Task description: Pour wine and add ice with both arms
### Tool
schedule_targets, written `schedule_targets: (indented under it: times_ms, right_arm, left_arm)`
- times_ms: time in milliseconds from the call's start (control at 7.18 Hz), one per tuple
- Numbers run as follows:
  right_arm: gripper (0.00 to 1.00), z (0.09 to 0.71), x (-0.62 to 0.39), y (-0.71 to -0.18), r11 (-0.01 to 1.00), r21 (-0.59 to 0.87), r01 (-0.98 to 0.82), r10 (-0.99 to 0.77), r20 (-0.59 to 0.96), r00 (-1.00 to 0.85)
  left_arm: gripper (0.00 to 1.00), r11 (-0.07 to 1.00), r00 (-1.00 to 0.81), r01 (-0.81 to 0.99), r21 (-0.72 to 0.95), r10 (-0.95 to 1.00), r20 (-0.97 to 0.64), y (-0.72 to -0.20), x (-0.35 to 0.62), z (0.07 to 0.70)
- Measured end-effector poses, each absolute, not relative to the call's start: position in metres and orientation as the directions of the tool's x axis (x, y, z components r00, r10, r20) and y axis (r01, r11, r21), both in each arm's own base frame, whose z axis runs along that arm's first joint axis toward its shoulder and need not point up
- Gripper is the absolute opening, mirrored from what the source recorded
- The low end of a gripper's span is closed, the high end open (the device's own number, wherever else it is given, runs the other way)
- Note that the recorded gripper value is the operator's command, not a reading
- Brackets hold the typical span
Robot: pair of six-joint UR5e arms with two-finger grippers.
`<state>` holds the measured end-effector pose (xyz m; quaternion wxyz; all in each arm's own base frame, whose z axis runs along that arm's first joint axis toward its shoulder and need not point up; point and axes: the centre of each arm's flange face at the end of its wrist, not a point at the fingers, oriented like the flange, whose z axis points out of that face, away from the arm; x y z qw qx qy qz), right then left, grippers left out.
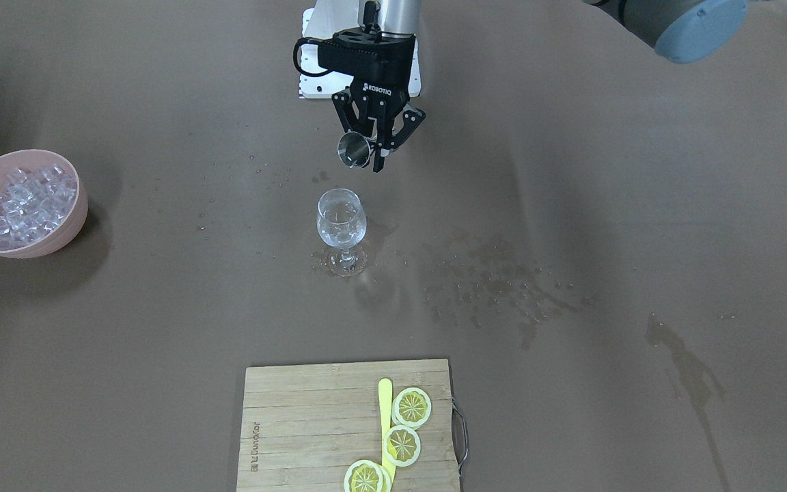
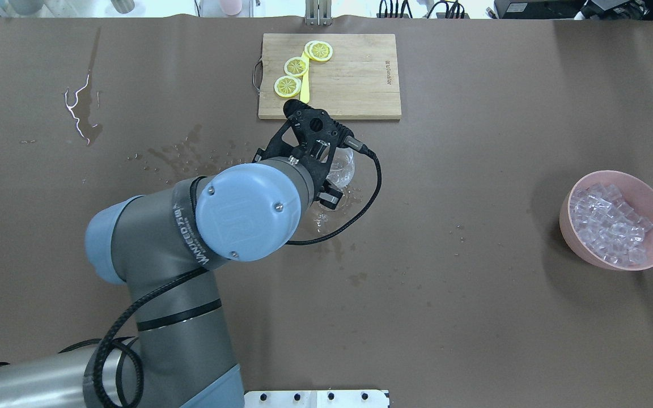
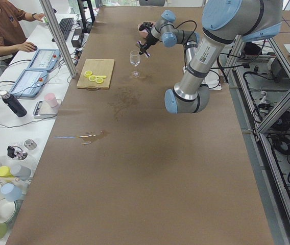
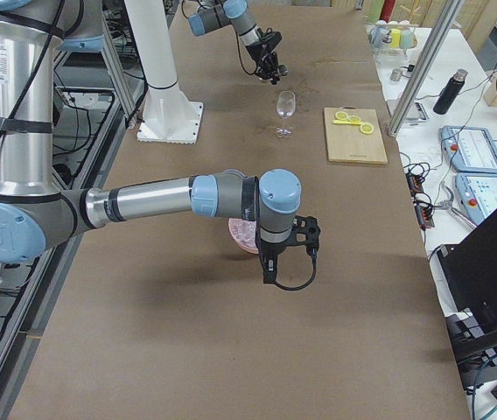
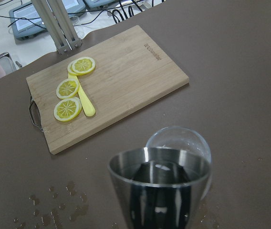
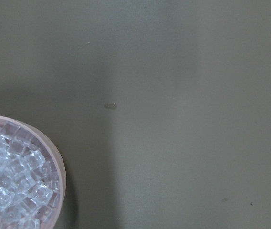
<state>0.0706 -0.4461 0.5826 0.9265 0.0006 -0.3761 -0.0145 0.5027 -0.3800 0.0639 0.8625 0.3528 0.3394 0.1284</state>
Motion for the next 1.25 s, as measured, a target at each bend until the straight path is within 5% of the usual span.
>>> schedule_targets:
  times_ms: [1254]
  right_arm:
    - [1.00, 0.578, 0.070, -0.446, 0.999, 0.021, 0.027, -0.034, 0.705, 0.708]
  left_arm:
    - [0.00, 0.724, 0.798, -0.292, 0.625, 0.545, -0.258, -0.399, 0.500, 0.031]
